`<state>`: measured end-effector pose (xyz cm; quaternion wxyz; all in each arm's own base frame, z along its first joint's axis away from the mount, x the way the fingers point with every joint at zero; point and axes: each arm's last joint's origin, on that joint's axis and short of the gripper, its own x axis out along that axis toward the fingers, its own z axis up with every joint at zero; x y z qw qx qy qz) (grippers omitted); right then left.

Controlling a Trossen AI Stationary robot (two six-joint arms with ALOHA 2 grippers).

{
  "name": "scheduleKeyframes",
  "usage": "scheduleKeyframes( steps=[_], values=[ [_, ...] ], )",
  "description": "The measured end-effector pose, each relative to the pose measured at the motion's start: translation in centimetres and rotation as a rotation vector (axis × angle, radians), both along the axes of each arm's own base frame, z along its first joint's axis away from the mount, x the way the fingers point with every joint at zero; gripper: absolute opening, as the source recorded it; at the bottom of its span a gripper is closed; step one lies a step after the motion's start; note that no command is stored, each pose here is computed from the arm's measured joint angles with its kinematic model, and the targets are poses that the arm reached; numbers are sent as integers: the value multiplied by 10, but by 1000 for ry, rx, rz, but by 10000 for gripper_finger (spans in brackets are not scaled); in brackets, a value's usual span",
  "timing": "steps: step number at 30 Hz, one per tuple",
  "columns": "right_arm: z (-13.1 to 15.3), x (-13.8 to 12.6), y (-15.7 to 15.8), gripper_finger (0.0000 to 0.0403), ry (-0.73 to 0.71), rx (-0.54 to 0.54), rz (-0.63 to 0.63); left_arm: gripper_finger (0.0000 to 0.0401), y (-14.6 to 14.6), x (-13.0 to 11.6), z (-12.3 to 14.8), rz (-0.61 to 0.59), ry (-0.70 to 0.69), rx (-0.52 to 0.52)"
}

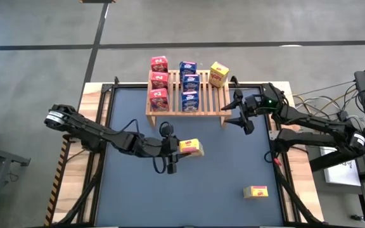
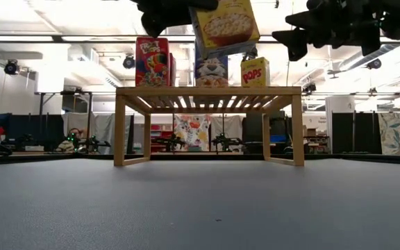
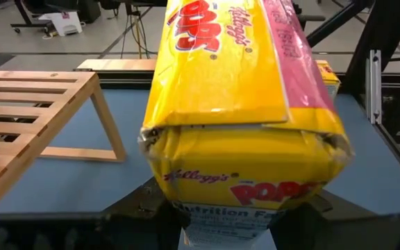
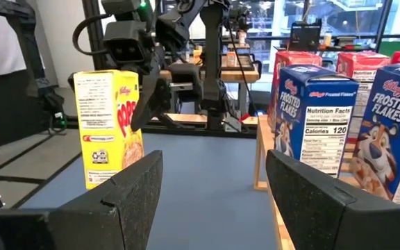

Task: Stack cereal on shelf
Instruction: Put the left yellow cereal box aligned with the other yellow cereal box on the shelf

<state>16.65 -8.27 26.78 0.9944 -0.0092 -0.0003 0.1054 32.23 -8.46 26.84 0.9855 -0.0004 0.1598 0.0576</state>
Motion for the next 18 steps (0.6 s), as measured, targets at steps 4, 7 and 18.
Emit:
scheduleKeyframes(
  steps=[4, 7, 18],
  values=[
    [-2, 1, 1, 244, 7, -3, 9, 150, 1, 0, 0, 3, 1, -2],
    [-2, 1, 1, 244, 4, -7, 9, 150, 1, 0, 0, 5, 0, -6],
    [0, 3, 7, 244, -15, -18, 46, 150, 1, 1, -1, 8, 2, -13]
  ],
)
